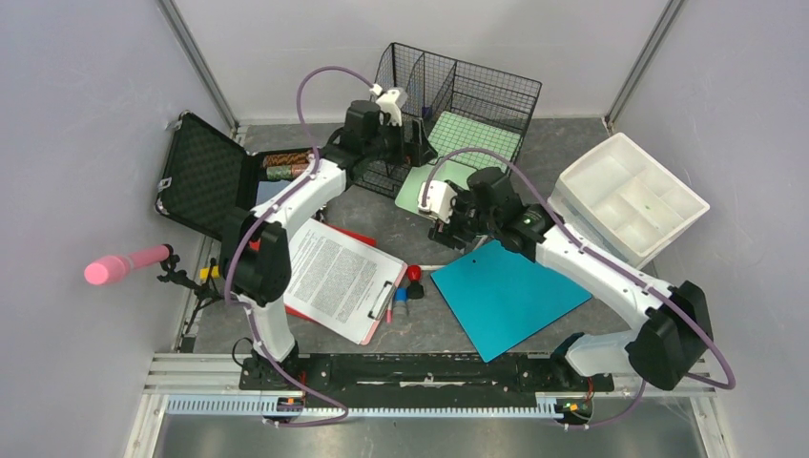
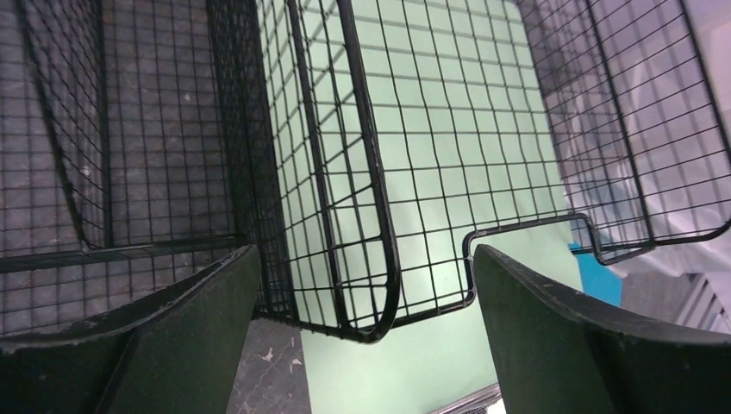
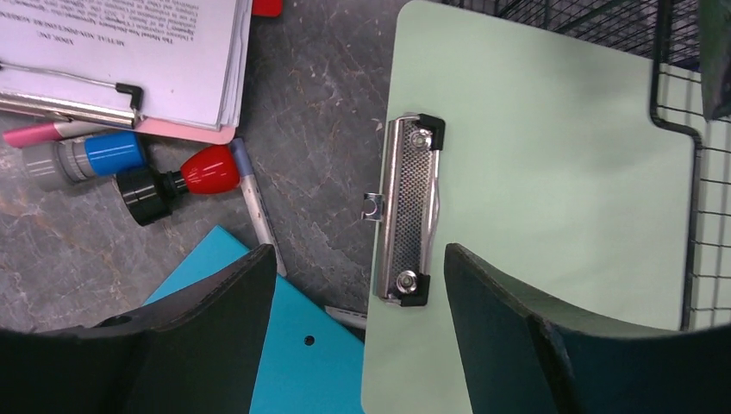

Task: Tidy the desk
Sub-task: Place the folder in the storage box.

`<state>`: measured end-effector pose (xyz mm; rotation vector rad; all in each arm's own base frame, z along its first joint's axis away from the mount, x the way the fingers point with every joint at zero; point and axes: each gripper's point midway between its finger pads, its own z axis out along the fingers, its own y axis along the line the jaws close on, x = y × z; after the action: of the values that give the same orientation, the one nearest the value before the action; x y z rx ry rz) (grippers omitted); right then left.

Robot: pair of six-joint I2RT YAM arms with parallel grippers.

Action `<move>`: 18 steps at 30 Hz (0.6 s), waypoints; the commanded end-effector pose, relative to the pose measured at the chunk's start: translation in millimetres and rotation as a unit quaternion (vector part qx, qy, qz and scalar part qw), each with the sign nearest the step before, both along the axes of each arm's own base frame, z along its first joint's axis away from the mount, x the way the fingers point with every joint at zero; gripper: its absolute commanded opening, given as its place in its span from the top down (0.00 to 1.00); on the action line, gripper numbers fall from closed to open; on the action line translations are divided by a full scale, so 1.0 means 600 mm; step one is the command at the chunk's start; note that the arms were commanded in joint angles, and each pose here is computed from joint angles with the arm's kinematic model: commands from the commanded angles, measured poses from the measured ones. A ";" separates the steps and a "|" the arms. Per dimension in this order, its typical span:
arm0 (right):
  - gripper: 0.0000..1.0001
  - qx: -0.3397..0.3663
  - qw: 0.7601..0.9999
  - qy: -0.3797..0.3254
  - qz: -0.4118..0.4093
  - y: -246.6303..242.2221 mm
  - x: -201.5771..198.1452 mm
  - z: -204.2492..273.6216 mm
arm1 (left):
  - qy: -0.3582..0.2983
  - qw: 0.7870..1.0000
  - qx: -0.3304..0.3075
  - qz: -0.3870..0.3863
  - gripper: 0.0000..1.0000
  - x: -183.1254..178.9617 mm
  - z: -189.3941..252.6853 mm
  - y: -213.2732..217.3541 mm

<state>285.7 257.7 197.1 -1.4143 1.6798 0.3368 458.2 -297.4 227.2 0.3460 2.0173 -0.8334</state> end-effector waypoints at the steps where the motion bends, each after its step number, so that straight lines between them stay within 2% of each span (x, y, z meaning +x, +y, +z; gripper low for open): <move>1: 0.23 -0.038 0.999 -0.030 -0.022 0.005 0.027 -0.019 | -0.027 0.999 0.027 0.005 0.05 0.021 0.010 -0.006; 5: 0.26 -0.071 0.994 -0.055 -0.058 -0.002 0.059 -0.031 | -0.031 0.999 0.014 0.002 0.14 0.027 0.015 -0.015; 11: 0.28 -0.107 0.984 -0.108 -0.097 -0.023 0.098 -0.022 | -0.028 1.000 0.011 -0.008 0.32 0.023 0.010 -0.021; 14: 0.29 -0.113 0.979 -0.129 -0.111 -0.029 0.112 -0.013 | -0.026 0.999 0.013 -0.016 0.44 0.021 0.004 -0.023; 18: 0.31 -0.121 0.975 -0.138 -0.127 -0.031 0.126 -0.007 | -0.020 0.999 0.013 -0.024 0.65 0.018 -0.002 -0.026</move>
<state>335.7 238.8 164.8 -1.4108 1.7432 -0.0913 462.6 -308.8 218.2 0.3641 2.0373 -0.8297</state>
